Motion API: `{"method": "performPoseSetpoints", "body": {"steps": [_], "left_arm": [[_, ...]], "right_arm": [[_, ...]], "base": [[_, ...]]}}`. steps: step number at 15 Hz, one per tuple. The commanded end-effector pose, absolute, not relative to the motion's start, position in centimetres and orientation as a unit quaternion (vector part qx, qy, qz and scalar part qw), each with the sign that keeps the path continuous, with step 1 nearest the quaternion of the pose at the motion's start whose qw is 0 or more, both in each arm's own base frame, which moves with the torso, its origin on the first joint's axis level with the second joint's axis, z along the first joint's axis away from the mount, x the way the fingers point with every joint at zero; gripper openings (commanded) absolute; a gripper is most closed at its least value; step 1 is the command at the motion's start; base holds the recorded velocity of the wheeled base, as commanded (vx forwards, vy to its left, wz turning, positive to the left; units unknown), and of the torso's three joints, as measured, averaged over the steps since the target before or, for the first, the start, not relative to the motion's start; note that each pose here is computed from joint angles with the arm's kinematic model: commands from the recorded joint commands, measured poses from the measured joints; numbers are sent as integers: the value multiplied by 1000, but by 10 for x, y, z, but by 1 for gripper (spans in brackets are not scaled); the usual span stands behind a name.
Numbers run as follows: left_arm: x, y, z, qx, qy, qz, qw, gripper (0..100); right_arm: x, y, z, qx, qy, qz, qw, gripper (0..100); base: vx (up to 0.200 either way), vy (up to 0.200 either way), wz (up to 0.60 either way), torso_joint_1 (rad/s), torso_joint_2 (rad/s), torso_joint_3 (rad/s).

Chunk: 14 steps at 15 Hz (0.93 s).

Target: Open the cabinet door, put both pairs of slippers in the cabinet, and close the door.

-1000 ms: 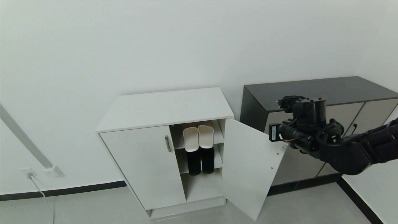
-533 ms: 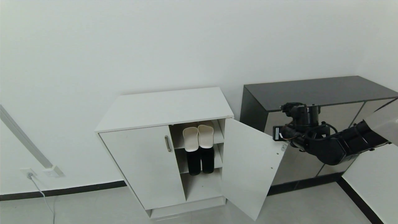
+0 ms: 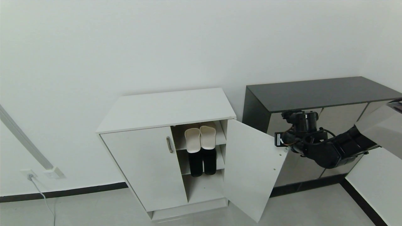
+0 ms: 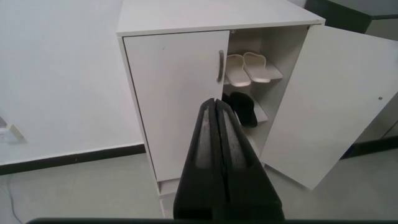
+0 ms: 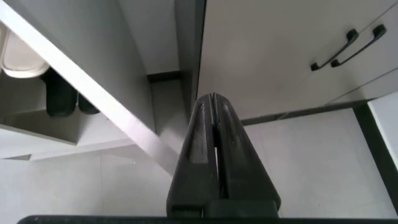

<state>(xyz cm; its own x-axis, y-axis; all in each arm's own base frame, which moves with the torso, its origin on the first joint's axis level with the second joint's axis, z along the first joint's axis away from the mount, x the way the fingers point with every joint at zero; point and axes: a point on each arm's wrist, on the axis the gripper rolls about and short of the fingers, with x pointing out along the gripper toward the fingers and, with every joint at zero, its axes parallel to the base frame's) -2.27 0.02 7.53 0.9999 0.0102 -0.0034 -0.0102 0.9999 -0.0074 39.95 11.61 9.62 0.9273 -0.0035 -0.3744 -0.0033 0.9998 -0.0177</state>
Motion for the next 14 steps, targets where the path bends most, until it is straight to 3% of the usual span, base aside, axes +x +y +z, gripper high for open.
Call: {"method": "performPoseSetpoints", "body": {"steps": [1,8,14], "left_arm": [[-23,0,75,-4,2,5,1000,0],[-23,0,75,-4,2,5,1000,0],[-23,0,76,-4,1,5,1000,0]], "right_arm": [[399,117,94,-10,194,0,981,0],[380,139,96,-21,199,30,979,0],[320,199,102,-46,205,121,970,0]], "base": [[0,0,0,0,0,0],[0,0,0,0,0,0],[0,0,0,0,0,0]]}}
